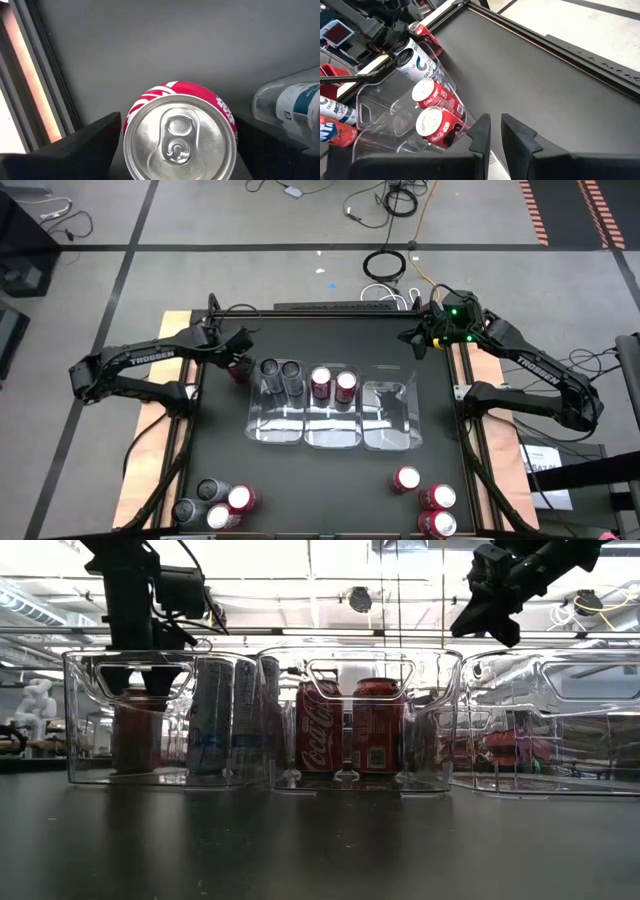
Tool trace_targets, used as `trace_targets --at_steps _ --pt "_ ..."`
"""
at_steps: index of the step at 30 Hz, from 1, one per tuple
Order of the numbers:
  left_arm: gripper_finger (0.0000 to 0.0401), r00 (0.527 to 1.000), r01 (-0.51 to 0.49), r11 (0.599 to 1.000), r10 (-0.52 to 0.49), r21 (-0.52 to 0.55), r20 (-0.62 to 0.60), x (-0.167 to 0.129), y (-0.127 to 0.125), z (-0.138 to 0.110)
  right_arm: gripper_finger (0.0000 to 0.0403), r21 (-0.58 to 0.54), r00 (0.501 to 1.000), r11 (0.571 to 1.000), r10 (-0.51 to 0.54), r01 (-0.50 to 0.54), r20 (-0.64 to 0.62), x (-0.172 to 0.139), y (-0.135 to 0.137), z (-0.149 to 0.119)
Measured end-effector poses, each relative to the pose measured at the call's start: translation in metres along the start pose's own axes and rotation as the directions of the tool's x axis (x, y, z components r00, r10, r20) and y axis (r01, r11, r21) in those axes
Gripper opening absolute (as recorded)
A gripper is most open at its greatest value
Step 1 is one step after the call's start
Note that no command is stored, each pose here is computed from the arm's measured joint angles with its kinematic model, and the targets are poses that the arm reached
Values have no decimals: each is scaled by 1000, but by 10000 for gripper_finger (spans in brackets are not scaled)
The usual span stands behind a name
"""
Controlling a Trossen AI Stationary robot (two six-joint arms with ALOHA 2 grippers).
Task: Sort soda cans
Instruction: Put the red-white soda can into the center transparent bin
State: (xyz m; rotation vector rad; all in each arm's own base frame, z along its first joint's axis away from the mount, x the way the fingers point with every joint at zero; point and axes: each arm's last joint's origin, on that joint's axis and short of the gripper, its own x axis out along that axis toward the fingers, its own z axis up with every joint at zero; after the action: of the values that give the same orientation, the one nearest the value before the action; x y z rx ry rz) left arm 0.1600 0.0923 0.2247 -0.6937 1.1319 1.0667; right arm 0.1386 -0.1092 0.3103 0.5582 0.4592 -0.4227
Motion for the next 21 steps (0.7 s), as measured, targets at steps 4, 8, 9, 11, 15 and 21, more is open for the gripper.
trace_targets --at_steps 4,8,9,11,15,21 --pt "371 1000 3 1000 -3 -2 5 0 0 0 36 7 1000 1000 0 0 0 0 0 0" --pt "368 1000 23 999 -23 -32 2 0 -1 1 36 14 1000 1000 0 0 0 0 0 0" --pt "365 1000 25 999 -25 -31 0 0 -1 1 36 14 1000 1000 1 -1 0 0 0 0" --pt "354 999 45 998 -46 -32 -19 0 -2 0 36 14 1000 1000 5 -5 -2 0 0 0" --pt "322 996 75 997 -76 -32 -42 0 -3 -1 36 15 1000 1000 6 -6 -2 0 0 0" --pt "314 992 68 995 -76 -77 -96 -4 -1 -3 36 14 1000 1000 5 -5 -2 0 0 0"
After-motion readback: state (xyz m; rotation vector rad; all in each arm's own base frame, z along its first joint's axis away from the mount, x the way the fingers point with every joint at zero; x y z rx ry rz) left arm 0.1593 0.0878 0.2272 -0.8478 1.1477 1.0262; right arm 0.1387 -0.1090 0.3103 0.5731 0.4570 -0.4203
